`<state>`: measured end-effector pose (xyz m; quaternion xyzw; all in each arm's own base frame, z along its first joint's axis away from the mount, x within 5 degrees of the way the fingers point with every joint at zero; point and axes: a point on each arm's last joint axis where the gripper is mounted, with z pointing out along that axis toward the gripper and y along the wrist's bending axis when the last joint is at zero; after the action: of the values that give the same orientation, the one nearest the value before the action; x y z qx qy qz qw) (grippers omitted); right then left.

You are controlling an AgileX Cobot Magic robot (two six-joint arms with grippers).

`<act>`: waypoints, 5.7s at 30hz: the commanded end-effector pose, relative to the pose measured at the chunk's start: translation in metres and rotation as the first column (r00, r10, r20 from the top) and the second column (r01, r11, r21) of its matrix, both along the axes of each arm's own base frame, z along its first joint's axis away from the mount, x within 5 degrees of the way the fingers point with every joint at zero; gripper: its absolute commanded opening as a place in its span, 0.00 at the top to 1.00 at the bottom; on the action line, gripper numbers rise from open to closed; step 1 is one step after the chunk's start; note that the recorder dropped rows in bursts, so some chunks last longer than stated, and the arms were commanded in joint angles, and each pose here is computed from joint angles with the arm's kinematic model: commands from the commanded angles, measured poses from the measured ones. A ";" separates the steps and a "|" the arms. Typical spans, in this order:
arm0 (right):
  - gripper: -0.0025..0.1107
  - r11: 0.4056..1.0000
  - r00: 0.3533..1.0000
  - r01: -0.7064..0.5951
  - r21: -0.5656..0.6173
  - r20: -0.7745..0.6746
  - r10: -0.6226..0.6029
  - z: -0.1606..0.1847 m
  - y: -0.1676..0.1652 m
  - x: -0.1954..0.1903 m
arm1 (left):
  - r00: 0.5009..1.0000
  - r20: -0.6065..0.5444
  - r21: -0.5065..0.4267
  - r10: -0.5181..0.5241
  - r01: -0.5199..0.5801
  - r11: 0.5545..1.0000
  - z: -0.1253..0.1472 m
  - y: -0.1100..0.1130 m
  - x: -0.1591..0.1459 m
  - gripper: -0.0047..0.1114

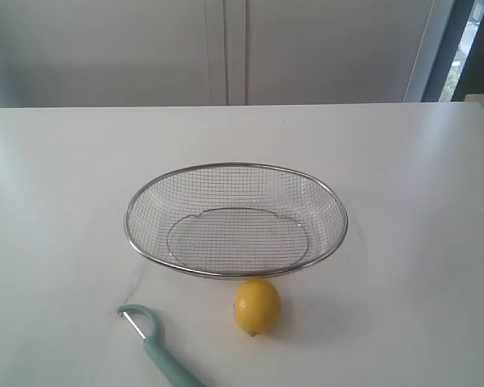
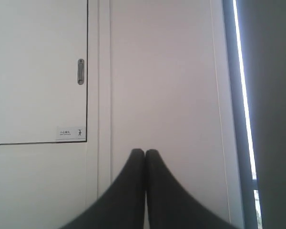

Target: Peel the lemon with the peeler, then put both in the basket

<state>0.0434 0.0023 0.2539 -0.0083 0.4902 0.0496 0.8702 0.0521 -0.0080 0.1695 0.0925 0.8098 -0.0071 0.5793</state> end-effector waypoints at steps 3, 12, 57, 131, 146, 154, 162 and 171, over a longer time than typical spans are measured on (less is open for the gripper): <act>0.98 1.000 1.000 -0.001 0.007 0.020 0.001 0.000 0.000 -0.001 | 1.000 -0.003 -0.006 0.004 -0.004 1.000 -0.001 0.000 0.000 0.96; 0.98 1.000 0.999 0.000 0.009 0.035 -0.001 0.001 -0.001 -0.002 | 1.000 -0.003 -0.006 0.004 -0.004 1.000 -0.001 0.000 0.000 0.96; 0.98 0.995 0.305 -0.088 0.055 -0.949 0.079 0.051 0.030 0.140 | 1.000 -0.003 -0.006 0.004 -0.004 1.000 -0.001 0.000 0.000 0.96; 0.75 0.481 -0.090 -0.877 -0.017 -0.976 -0.197 -0.055 0.328 0.134 | 1.000 -0.003 -0.006 0.004 -0.004 1.000 -0.001 0.000 0.000 0.96; 0.55 0.457 -0.094 -0.889 -0.041 -0.958 -0.269 -0.088 0.333 0.138 | 1.000 -0.003 -0.006 0.004 -0.004 1.000 -0.001 0.000 0.000 0.96; 0.55 0.500 -0.090 -0.865 -0.045 -0.966 -0.242 -0.089 0.335 0.141 | 1.000 -0.003 -0.006 0.004 -0.004 1.000 -0.001 0.000 0.000 0.96; 0.55 0.517 -0.113 -0.855 -0.041 -0.958 -0.263 -0.101 0.336 0.142 | 1.000 -0.003 -0.006 0.004 -0.004 1.000 -0.001 0.000 0.000 0.96; 0.55 0.522 -0.145 -0.852 -0.043 -0.939 -0.313 -0.116 0.335 0.141 | 1.000 -0.003 -0.006 0.004 -0.004 1.000 -0.001 0.000 0.000 0.96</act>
<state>0.1853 0.3371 0.1394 -0.4584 0.8825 0.0636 0.0837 0.0521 -0.0080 0.1695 0.0925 0.8098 -0.0071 0.5793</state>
